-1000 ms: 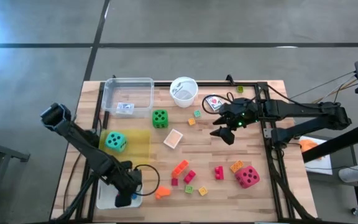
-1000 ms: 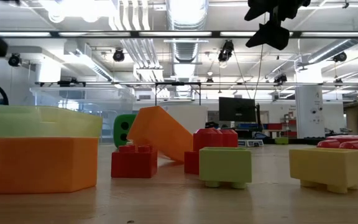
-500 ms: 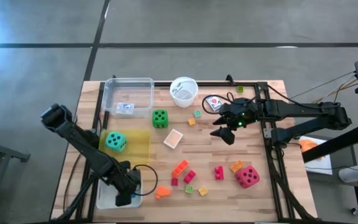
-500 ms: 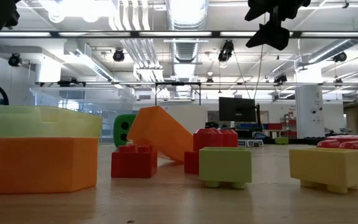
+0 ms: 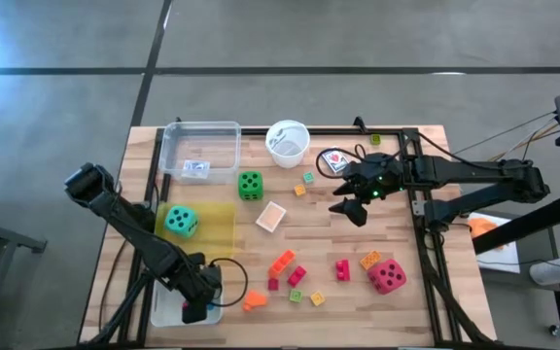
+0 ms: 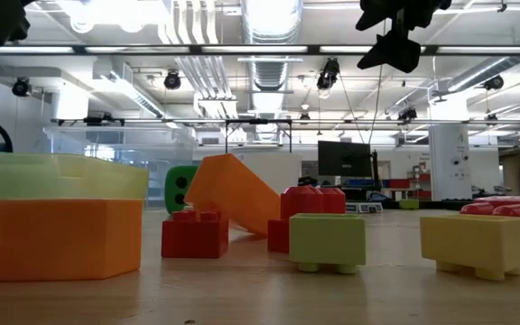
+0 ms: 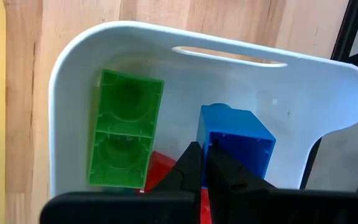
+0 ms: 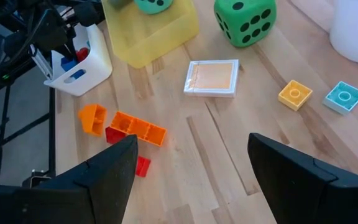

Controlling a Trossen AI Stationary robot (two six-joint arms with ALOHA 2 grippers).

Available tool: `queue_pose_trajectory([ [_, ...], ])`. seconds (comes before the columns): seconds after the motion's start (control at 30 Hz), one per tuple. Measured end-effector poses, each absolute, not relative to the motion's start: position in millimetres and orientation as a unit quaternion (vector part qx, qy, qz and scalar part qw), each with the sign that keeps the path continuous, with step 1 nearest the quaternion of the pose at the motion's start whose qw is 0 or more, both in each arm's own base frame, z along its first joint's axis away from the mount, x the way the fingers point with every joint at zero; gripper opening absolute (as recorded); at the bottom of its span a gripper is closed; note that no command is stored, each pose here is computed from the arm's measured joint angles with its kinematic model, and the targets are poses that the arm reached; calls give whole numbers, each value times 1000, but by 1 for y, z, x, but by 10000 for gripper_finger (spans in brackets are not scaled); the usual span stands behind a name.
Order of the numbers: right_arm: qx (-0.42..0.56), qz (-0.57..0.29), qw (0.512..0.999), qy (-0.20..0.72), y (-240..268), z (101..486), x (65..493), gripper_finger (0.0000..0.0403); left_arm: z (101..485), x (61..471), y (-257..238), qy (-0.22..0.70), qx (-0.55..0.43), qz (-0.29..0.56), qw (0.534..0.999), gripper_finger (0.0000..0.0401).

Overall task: Pick & Place Toys
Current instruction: Put the dark blue game piece into the white bin, then put the yellow deck of cards into the transparent bin

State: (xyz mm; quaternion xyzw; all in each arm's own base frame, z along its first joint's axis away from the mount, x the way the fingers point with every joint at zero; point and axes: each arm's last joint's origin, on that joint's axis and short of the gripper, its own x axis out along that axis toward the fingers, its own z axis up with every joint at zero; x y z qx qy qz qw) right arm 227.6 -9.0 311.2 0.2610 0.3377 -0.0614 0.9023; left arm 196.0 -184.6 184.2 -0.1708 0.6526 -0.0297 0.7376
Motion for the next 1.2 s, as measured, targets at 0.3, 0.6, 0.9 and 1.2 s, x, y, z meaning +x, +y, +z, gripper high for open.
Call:
queue_pose_trajectory([
  [0.3, 261, -61, 902, 338, -9, 311, 228, 297, 184, 196, -185, 652, -163, -37, 739, 1],
  [0.6, 261, -61, 902, 338, -9, 311, 228, 297, 185, 196, -185, 653, -147, -58, 741, 87],
  [0.9, 260, -61, 902, 338, -9, 311, 227, 297, 189, 194, -185, 668, -163, -80, 722, 195],
  [1.2, 258, -60, 903, 338, -9, 311, 228, 297, 221, 198, -177, 674, -187, -64, 712, 229],
])
